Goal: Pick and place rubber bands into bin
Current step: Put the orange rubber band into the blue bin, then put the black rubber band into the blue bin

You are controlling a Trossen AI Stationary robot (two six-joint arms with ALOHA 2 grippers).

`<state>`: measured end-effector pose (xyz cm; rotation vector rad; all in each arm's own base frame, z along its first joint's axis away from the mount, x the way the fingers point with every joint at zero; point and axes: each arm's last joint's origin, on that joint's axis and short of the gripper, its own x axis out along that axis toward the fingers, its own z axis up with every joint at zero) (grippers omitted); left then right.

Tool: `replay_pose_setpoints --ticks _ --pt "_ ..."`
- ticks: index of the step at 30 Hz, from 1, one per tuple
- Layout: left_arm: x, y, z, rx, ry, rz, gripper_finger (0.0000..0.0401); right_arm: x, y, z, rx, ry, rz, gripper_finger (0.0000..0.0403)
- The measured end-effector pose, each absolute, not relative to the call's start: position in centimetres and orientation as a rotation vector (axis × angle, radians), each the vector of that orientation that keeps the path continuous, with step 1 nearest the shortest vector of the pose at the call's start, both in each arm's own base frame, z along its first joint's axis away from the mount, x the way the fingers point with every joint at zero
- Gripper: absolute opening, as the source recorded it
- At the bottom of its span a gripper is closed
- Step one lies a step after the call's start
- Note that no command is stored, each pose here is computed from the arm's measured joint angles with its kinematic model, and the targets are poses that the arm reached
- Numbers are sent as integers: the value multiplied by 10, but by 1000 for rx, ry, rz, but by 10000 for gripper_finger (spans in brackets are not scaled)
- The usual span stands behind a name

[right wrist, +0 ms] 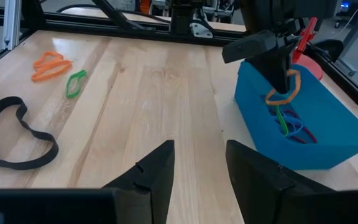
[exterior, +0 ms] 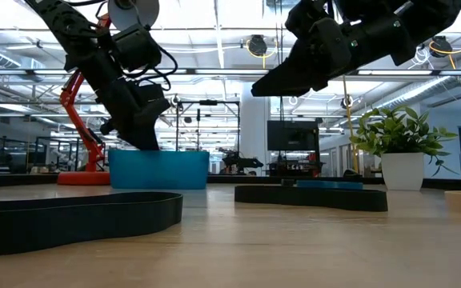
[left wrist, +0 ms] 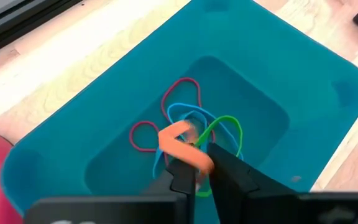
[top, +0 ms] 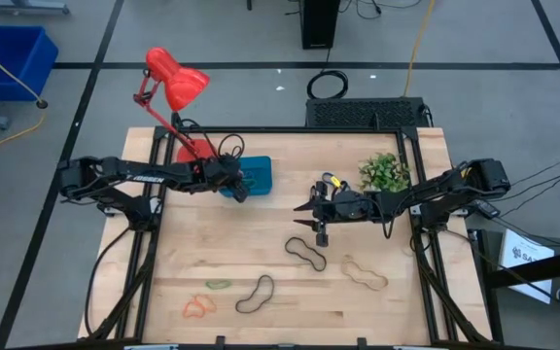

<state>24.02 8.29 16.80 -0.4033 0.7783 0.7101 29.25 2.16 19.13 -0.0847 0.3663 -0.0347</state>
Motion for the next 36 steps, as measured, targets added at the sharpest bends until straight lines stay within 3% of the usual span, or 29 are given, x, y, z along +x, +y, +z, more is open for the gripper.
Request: replay_pose_setpoints --ticks 8,13,19,28,36 --pt "240 83 168 -399 780 708 141 293 22 191 -85 366 -35 141" --pt "236 81 177 -355 777 663 167 291 21 190 -107 389 -30 141" --pt "234 66 204 -328 660 509 172 279 20 190 -105 499 -30 141" --pt "228 25 248 -189 416 322 174 254 2 203 64 616 -138 141" --pt "221 -10 268 -116 288 179 175 232 -13 182 193 913 -271 141"
